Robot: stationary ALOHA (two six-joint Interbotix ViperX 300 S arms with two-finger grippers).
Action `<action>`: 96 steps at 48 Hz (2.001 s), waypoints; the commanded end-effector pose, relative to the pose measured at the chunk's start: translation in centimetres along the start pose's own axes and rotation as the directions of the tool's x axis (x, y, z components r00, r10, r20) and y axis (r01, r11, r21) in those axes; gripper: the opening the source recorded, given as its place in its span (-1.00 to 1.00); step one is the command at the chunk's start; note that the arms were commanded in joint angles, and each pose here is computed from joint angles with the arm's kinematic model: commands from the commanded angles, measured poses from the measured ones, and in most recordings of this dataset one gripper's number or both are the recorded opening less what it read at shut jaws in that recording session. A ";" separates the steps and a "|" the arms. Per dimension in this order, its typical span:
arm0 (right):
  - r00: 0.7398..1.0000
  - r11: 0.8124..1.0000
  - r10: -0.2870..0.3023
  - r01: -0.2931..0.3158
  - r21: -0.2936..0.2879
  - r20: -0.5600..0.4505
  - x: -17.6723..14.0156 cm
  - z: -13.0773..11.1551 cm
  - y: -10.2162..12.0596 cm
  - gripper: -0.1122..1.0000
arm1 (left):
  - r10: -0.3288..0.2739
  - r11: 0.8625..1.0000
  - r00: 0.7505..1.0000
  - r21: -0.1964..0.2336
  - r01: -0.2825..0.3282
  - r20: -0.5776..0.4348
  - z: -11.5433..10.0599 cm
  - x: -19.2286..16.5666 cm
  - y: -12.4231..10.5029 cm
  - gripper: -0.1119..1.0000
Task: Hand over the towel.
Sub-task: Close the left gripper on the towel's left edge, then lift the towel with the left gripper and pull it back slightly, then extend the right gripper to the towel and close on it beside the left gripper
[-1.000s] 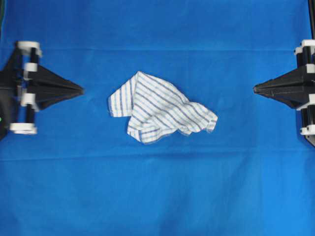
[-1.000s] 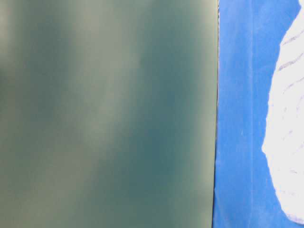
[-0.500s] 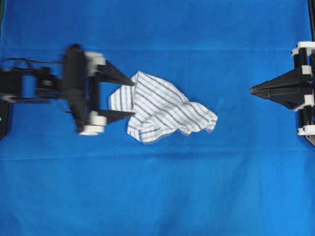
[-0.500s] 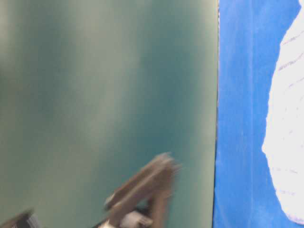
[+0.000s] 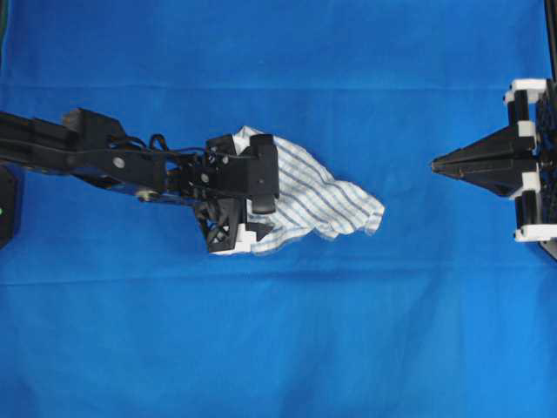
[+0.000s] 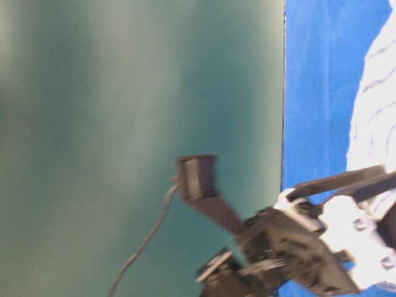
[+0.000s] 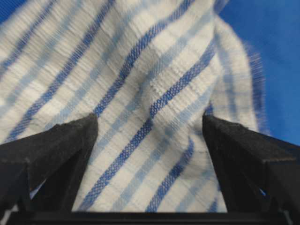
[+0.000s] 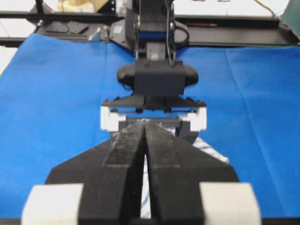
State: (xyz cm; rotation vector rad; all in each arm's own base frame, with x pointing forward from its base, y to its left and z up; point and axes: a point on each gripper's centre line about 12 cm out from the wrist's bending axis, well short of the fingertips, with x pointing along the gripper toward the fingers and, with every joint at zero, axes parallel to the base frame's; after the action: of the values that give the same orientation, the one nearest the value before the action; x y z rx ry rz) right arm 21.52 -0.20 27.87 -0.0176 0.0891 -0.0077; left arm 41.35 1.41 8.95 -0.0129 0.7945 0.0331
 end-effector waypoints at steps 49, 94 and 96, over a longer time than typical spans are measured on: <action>1.000 1.000 -0.003 0.003 -0.004 0.018 0.3 1.0 -0.1 -0.81 | 0.006 0.997 0.932 0.074 -0.035 0.361 11.9 -14.5 0.4 -0.69; 0.999 1.000 -0.023 0.023 -0.001 0.033 5.0 1.9 -0.7 -0.21 | -0.022 0.996 0.812 0.087 -0.035 0.583 14.1 -21.5 -0.8 -0.69; 0.999 1.000 -0.026 0.026 0.000 0.033 5.8 1.9 -0.8 0.01 | -0.022 0.996 0.812 0.087 -0.035 0.583 14.1 -21.5 -0.8 -0.69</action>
State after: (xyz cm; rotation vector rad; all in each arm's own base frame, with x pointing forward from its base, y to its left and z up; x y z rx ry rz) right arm 26.07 -0.71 28.26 -0.0194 0.0908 -0.0240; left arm 36.47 0.51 33.02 0.0873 0.2076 0.0053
